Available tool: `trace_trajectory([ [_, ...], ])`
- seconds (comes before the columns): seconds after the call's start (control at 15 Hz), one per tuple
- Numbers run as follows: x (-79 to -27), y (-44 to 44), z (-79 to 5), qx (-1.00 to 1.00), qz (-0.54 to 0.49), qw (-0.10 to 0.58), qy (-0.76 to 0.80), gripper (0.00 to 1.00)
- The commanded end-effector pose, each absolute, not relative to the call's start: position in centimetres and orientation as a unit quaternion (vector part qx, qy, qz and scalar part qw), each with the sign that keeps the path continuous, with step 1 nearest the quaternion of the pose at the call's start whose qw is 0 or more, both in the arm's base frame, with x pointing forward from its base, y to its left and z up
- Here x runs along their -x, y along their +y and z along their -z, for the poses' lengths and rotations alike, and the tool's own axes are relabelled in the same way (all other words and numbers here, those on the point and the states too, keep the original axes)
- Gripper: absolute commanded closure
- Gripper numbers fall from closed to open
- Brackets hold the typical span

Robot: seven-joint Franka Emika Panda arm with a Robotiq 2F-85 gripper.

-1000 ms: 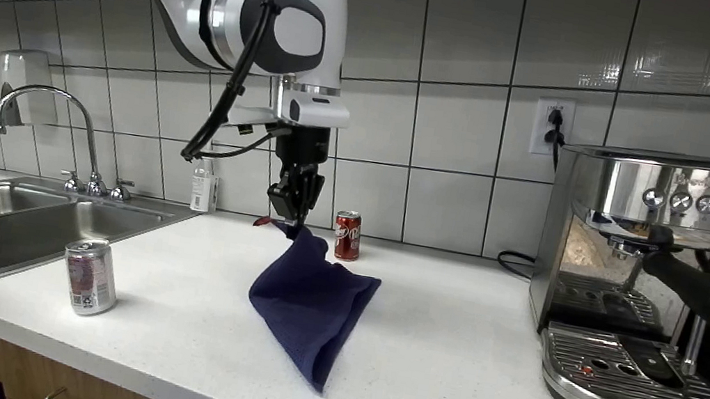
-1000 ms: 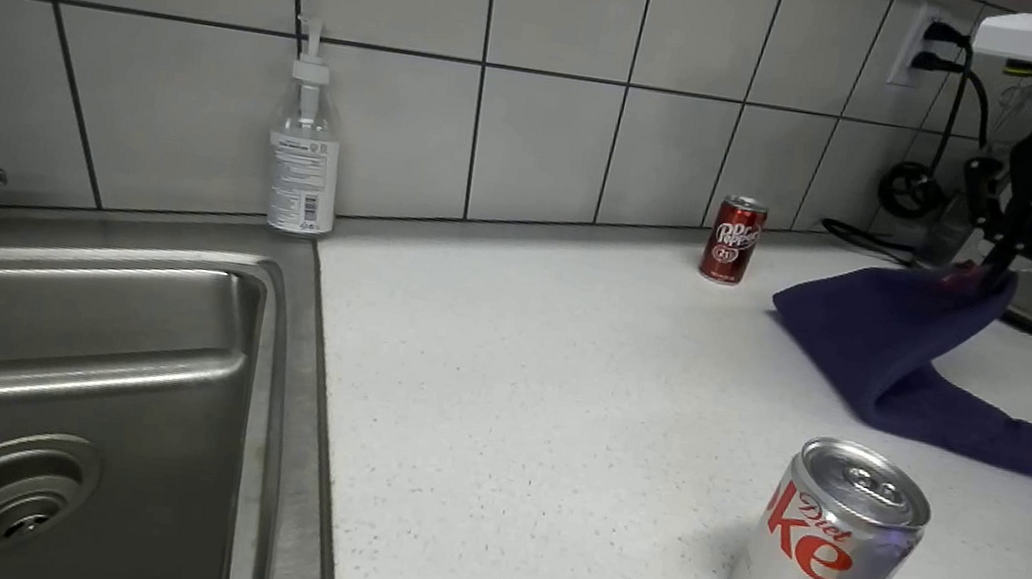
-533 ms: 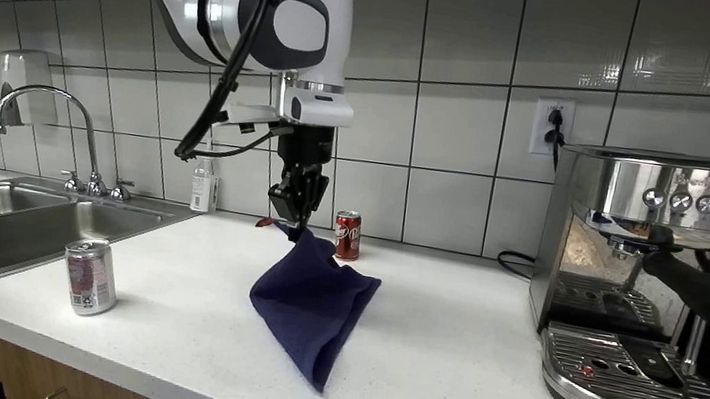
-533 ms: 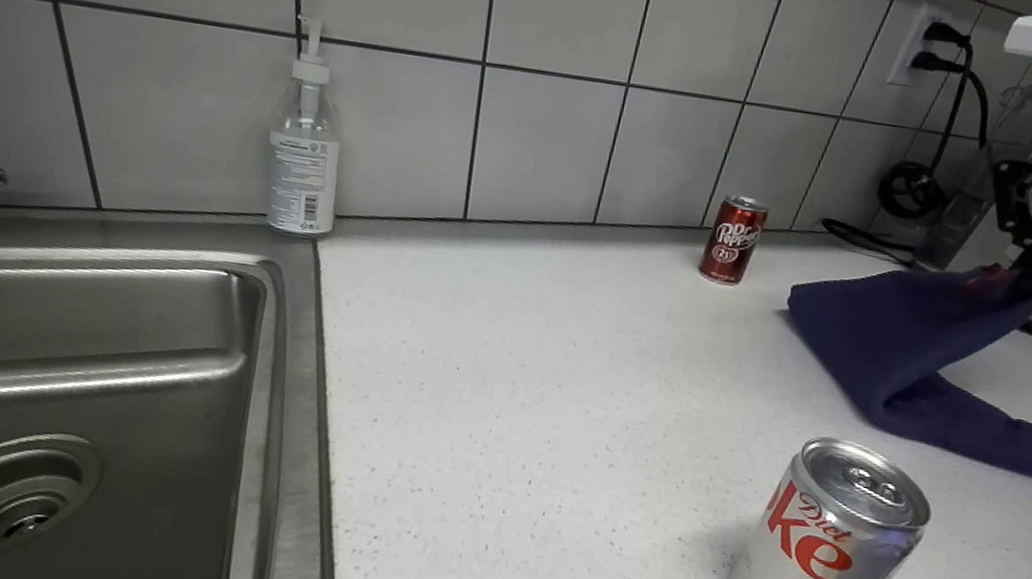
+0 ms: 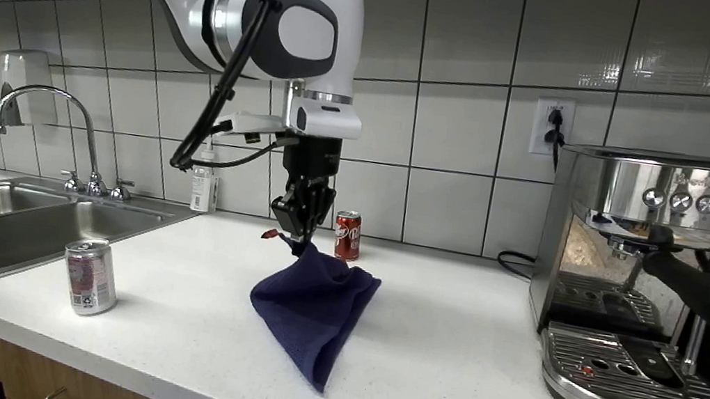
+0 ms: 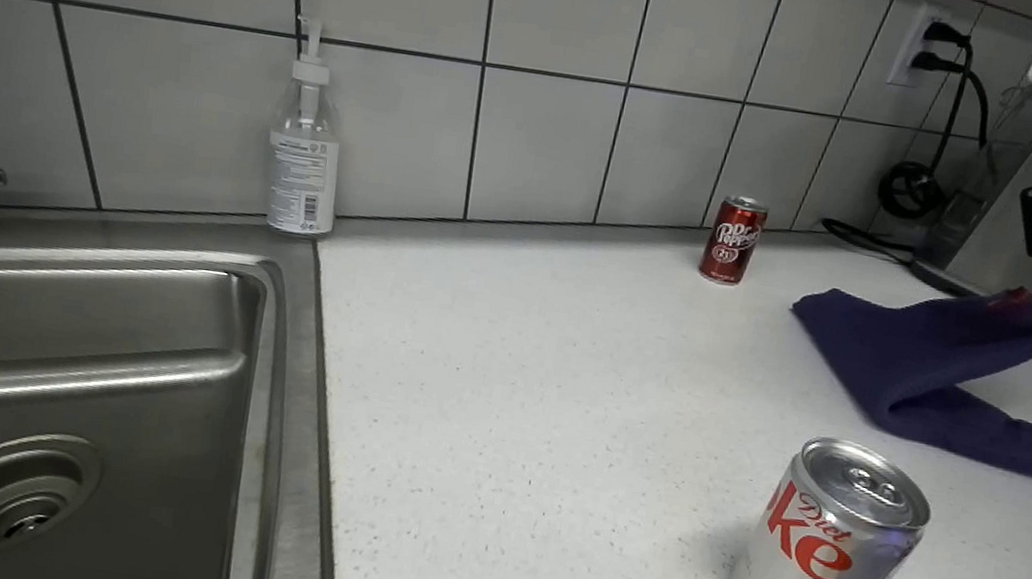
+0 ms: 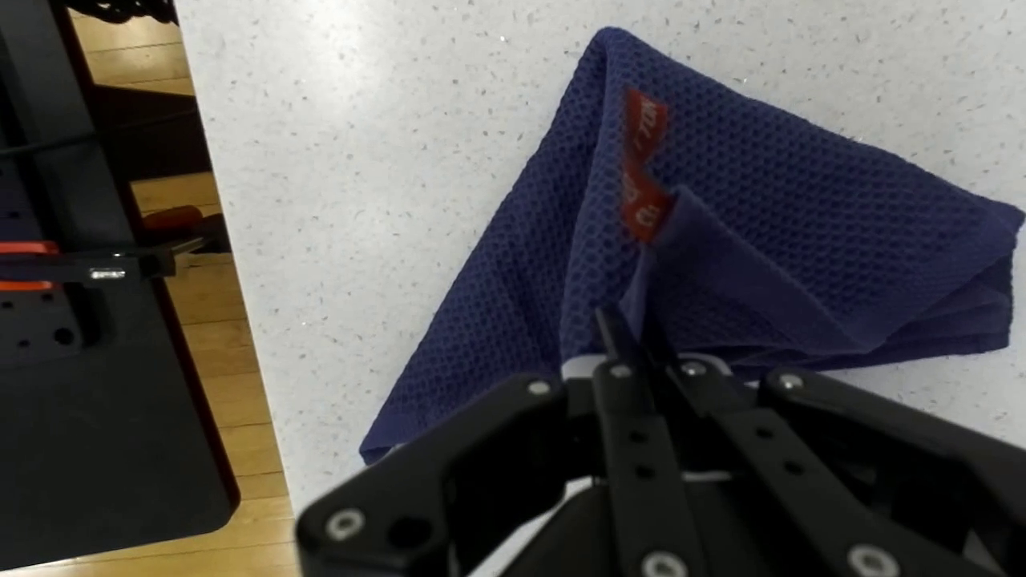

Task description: Fold the blue towel twice in a triangular shape

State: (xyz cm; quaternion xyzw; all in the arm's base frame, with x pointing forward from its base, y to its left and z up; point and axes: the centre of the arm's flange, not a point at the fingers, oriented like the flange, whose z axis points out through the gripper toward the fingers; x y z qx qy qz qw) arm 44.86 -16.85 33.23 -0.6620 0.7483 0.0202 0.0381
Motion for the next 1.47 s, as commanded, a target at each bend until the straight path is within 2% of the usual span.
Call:
trace_trajectory([
  [0.0,-43.58,-17.32,-33.60,0.649,-0.018,0.034,0.759,0.99],
  [0.53,-42.85,-17.35,-32.97,0.649,-0.022,0.027,0.760,0.99],
  [0.6,-42.79,-17.32,-32.98,0.648,-0.024,0.027,0.760,0.72],
  [0.67,-42.74,-17.31,-33.00,0.649,-0.024,0.027,0.760,0.71],
  [0.8,-42.74,-17.29,-33.02,0.648,-0.025,0.027,0.760,0.58],
  [1.27,-42.79,-17.21,-33.07,0.650,-0.025,0.027,0.759,0.05],
  [1.4,-42.77,-17.19,-33.05,0.651,-0.025,0.026,0.759,0.00],
])
